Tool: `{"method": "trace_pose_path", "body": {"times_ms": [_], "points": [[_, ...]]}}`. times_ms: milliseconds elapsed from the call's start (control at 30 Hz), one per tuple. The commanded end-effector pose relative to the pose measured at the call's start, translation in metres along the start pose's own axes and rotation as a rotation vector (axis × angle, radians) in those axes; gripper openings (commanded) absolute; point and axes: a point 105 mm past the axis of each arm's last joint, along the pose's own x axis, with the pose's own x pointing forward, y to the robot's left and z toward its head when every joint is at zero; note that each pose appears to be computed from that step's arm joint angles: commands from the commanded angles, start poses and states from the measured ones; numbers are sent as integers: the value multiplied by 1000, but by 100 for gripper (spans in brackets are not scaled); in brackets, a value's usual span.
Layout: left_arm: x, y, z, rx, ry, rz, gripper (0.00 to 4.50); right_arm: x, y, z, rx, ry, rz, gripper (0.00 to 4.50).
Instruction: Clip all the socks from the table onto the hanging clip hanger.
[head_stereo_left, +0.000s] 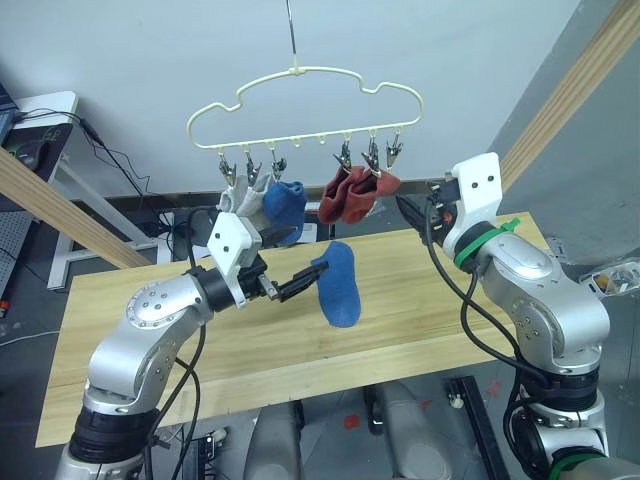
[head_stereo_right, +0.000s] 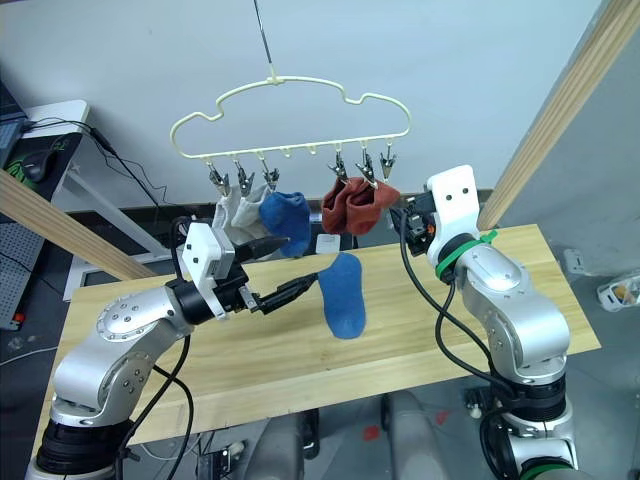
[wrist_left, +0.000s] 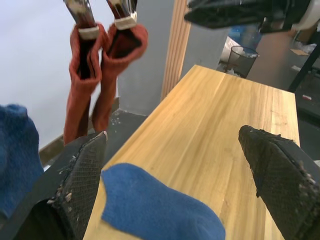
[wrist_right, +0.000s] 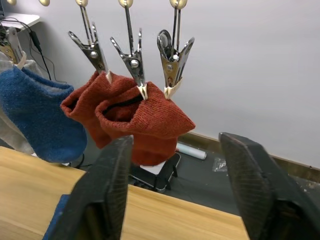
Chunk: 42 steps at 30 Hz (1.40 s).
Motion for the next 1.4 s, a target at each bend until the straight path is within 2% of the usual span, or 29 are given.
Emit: {"method": "trace_pose_path", "body": {"times_ms": [33, 367, 733, 1400], "points": [[4, -9, 26, 40, -60, -76, 450, 6, 0, 16, 2, -64, -27, 285], [13, -6, 53, 65, -90, -149, 450, 28, 0, 22, 52, -88, -94, 285], [19, -7, 57, 71, -103, -167, 450, 44, -4, 31, 65, -137, -143, 285], [20, -11, 53, 57, -100, -173, 450, 64, 10, 43, 137, -202, -134, 285]]}}
